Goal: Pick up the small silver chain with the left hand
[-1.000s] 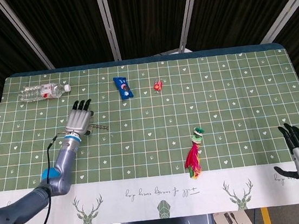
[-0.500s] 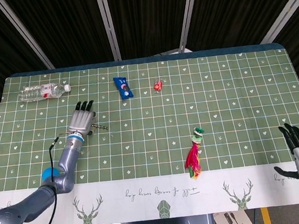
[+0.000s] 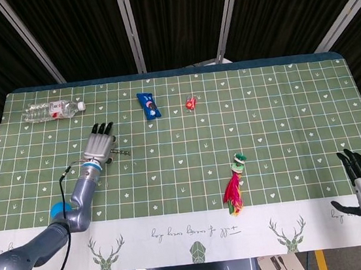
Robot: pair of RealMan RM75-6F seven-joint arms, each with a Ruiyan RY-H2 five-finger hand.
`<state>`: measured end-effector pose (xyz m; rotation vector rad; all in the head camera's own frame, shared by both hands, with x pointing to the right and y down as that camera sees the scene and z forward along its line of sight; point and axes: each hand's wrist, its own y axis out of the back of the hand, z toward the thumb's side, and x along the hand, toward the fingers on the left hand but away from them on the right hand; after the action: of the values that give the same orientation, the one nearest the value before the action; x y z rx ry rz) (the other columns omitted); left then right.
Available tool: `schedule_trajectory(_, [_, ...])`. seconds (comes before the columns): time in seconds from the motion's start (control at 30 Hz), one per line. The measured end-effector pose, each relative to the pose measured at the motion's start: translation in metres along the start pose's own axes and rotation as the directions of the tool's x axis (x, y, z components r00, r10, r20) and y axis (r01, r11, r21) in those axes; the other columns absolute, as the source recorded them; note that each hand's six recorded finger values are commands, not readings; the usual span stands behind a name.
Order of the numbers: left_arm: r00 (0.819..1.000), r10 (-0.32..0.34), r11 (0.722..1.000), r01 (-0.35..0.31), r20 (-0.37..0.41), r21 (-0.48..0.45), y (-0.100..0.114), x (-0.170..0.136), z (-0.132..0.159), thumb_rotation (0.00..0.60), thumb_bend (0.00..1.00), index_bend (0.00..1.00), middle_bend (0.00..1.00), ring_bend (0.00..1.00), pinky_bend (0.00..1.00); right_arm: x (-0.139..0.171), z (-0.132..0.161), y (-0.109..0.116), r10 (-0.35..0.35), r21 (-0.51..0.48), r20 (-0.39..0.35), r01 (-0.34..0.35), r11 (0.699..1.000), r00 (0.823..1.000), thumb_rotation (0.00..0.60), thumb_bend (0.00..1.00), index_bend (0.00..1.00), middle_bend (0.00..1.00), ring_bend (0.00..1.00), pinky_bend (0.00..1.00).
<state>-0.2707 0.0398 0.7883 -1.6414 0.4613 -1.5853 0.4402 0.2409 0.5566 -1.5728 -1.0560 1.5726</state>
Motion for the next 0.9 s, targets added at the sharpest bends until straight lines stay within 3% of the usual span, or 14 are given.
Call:
schedule_trajectory(0.17, [1.0,-0.003,1.0,0.002,-0.006,-0.004,-0.001,-0.001,-0.004,0.6,0.48,0.58,0.0,0.0,0.0,0.0,0.0,0.0,-0.001,0.001,-0.001,0.001,1.0,1.0,0.6,0.06,0.0,0.0,0.0,0.09])
schedule_trajectory(0.43, [1.0,0.024,1.0,-0.024,0.008,-0.006,0.006,-0.002,-0.001,0.6,0.49,0.61,0.0,0.0,0.0,0.0,0.0,0.0,-0.001,0.005,0.0,0.001,1.0,1.0,0.6,0.06,0.0,0.0,0.0,0.09])
schedule_trajectory(0.7, [0.99,0.125,0.991,-0.128,0.062,0.041,0.036,-0.008,0.006,0.6,0.49,0.62,0.0,0.0,0.0,0.0,0.0,0.0,-0.005,0.009,-0.001,0.005,1.0,1.0,0.6,0.06,0.0,0.0,0.0,0.09])
schedule_trajectory(0.9, [0.965,0.223,0.962,-0.241,0.14,0.128,0.063,-0.021,0.012,0.6,0.49,0.64,0.0,0.0,0.0,0.0,0.0,0.001,-0.007,0.012,-0.004,0.007,1.0,1.0,0.6,0.06,0.0,0.0,0.0,0.09])
